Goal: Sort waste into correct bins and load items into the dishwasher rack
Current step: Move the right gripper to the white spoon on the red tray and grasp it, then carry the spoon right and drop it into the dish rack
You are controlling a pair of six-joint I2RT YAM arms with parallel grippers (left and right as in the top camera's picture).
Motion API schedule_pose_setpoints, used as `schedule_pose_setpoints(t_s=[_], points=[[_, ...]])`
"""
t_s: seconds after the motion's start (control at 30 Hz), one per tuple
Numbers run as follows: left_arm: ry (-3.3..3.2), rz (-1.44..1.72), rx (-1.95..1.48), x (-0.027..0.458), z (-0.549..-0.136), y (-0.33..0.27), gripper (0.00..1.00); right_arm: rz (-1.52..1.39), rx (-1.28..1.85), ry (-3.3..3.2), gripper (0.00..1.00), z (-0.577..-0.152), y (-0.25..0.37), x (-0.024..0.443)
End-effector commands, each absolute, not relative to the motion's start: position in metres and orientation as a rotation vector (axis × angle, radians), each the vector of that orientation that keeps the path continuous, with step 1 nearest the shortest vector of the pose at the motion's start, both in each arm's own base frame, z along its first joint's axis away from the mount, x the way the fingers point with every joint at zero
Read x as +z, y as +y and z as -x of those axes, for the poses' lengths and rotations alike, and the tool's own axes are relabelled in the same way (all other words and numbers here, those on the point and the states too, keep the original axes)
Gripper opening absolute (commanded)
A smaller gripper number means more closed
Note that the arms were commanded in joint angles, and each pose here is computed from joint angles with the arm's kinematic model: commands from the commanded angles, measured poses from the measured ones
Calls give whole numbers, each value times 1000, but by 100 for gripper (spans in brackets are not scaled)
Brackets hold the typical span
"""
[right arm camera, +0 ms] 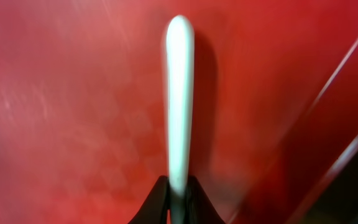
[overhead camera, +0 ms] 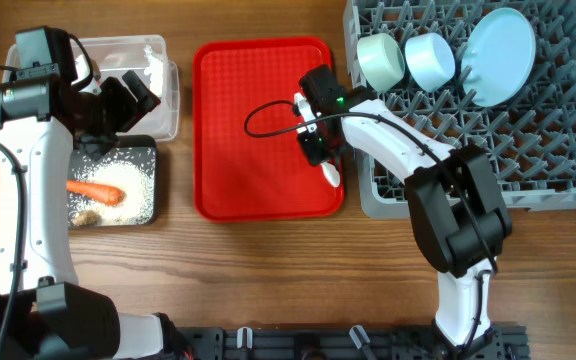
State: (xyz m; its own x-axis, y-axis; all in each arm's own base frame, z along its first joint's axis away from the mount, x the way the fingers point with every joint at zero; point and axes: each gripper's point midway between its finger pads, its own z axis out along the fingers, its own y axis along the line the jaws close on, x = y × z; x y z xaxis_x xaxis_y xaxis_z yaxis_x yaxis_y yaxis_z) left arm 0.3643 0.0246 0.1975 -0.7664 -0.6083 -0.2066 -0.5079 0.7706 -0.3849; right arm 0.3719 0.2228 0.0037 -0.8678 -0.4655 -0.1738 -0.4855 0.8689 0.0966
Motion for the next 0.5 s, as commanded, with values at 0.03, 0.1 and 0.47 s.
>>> schedule_pose_setpoints(t_s=[0.03, 0.1, 0.47], points=[[2628, 809, -462, 208, -366, 21, 100, 772, 132, 3030, 4, -348, 206, -23], [2627, 809, -462, 208, -366, 21, 100, 769, 133, 3027, 4, -350, 207, -9], [2626, 808, -462, 208, -366, 21, 100, 698, 270, 2804, 4, -370, 225, 120]])
